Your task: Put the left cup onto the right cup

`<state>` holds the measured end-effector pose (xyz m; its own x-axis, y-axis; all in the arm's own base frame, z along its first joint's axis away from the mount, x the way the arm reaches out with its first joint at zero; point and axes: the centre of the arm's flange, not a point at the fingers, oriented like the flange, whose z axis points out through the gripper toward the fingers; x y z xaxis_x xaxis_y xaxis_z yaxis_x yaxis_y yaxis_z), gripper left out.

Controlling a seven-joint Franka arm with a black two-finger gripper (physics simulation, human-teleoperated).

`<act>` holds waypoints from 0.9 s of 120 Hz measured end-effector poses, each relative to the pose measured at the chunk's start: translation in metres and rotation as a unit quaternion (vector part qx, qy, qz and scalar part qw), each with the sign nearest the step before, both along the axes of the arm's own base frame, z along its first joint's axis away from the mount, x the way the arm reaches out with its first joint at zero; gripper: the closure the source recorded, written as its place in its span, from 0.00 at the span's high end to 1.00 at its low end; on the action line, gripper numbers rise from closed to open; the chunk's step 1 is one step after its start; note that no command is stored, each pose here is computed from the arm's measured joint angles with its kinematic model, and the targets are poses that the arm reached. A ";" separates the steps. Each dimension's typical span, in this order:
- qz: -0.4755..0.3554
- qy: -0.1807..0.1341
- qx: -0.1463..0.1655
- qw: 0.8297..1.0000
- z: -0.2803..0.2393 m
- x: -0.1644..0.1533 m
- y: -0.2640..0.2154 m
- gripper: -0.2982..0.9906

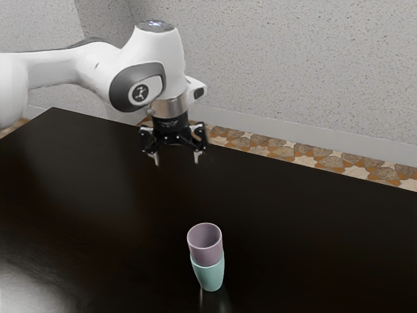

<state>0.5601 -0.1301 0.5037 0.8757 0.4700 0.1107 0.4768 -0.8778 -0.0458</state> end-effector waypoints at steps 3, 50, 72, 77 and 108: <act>-0.005 0.000 0.001 1.000 0.001 0.002 0.007 0.77; -0.085 0.006 0.013 0.996 0.009 0.017 0.084 0.77; -0.132 -0.005 0.021 0.991 0.024 0.030 0.093 0.77; -0.142 -0.010 0.023 0.990 0.030 0.033 0.094 0.77; -0.190 -0.029 0.034 0.981 0.083 0.044 0.094 0.77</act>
